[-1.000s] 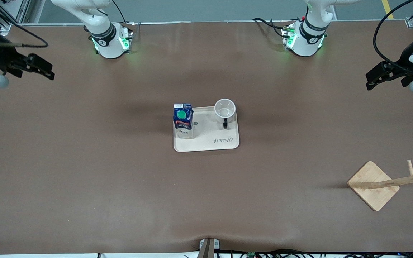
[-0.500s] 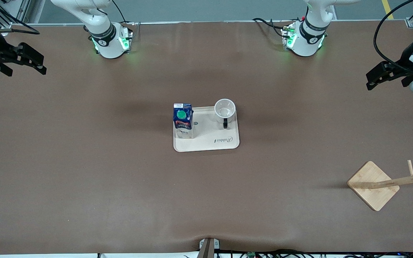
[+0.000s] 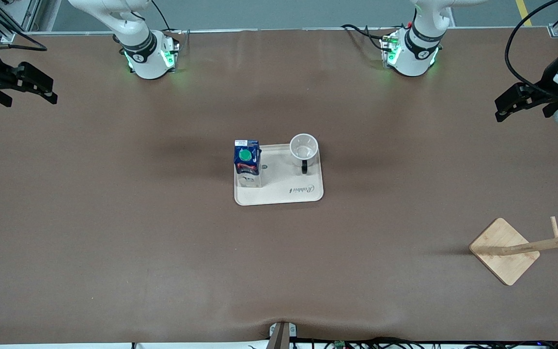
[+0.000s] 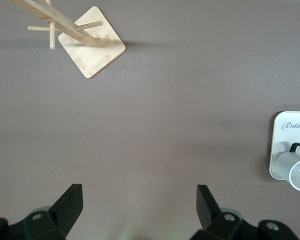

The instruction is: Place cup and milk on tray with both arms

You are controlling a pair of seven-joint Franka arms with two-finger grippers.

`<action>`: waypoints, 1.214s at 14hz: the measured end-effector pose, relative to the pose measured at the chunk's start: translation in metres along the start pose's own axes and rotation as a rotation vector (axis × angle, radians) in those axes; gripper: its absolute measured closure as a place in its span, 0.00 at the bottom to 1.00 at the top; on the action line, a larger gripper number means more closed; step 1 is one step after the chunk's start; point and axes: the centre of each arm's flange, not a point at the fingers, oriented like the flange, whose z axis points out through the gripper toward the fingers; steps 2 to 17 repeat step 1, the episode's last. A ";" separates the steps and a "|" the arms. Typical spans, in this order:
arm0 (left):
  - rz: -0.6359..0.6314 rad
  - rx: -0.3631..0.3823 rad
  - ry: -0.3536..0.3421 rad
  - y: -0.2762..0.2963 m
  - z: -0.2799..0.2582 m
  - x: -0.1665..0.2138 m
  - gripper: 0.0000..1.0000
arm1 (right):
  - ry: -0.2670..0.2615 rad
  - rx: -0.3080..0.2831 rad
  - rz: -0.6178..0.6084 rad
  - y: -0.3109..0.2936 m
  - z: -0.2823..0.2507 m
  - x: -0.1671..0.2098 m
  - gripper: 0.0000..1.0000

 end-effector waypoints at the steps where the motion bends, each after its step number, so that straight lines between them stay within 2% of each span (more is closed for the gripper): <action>1: 0.000 0.000 0.000 0.000 0.000 0.000 0.00 | -0.002 0.000 -0.001 0.000 0.001 0.000 0.00; 17: 0.000 0.000 0.000 0.000 0.000 0.000 0.00 | -0.002 0.000 -0.001 0.000 0.001 0.000 0.00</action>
